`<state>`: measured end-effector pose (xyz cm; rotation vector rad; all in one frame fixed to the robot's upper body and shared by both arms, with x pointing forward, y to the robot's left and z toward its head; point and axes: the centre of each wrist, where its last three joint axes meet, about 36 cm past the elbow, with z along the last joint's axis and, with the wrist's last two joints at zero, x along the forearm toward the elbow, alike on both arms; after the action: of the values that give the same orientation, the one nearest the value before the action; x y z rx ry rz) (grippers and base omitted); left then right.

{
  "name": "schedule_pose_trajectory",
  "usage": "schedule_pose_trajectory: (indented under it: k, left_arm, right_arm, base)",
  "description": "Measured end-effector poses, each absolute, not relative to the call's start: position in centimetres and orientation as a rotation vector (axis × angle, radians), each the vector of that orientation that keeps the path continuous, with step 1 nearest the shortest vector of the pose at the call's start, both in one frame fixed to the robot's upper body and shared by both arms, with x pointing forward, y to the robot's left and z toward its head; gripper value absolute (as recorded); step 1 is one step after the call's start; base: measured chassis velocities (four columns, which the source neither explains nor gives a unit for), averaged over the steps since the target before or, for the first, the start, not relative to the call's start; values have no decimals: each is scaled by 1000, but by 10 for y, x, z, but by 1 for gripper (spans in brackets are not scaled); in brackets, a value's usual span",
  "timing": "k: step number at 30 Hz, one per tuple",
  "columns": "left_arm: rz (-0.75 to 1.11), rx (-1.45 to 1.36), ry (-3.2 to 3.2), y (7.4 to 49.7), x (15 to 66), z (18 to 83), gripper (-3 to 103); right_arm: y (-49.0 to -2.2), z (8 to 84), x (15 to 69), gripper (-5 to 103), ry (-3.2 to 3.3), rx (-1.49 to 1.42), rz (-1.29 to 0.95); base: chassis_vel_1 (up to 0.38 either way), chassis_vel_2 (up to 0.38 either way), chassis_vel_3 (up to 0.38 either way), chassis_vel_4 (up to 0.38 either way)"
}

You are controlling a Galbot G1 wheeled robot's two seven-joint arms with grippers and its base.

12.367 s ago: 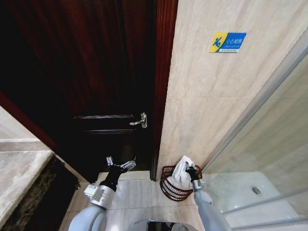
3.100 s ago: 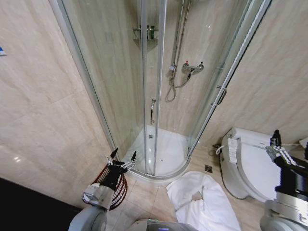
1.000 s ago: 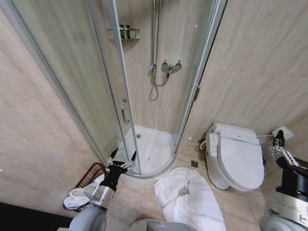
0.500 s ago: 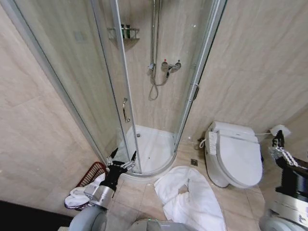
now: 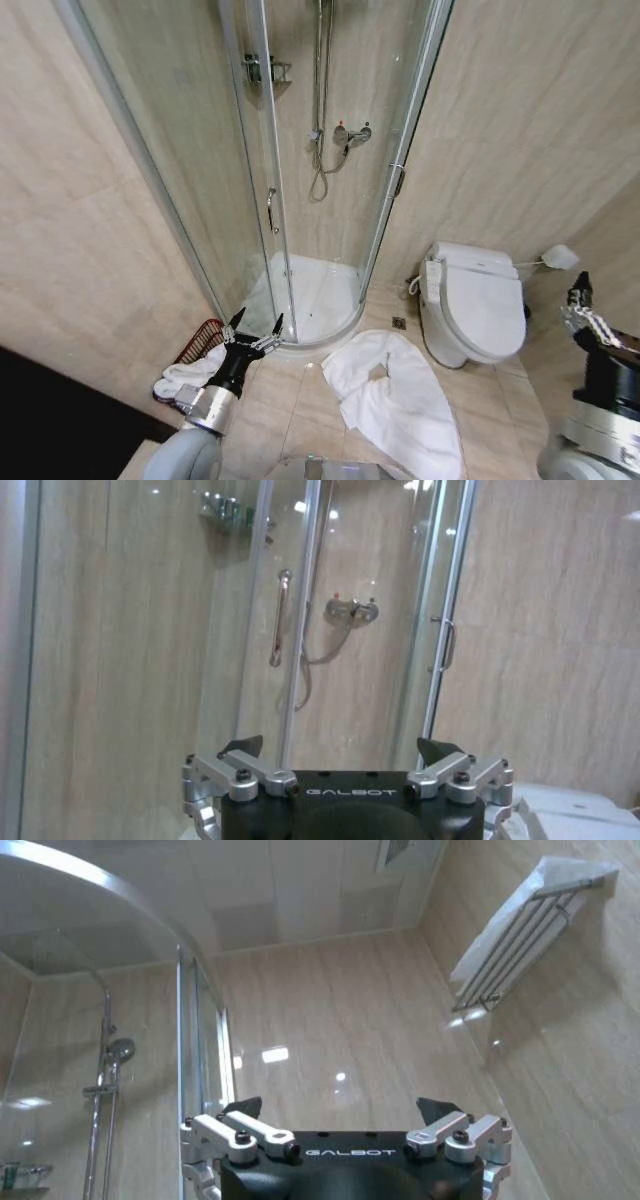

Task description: Discard the used towel into the hamper.

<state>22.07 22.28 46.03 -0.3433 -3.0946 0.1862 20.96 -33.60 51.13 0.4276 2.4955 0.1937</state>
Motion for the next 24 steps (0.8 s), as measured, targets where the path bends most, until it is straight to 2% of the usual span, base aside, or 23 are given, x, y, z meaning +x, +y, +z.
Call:
schedule_pose_trajectory:
  k: [11, 24]
  left_arm:
    - [186, -343, -3095, 223, 221, 460, 100]
    - [187, -344, -3095, 223, 221, 460, 100]
  right_arm:
    - [-335, 514, 212, 100, 2489, 424, 201]
    - [-337, 511, 213, 100, 2485, 427, 193]
  base:
    - [-71, -5, 86, 9]
    - [-155, -186, 170, 185]
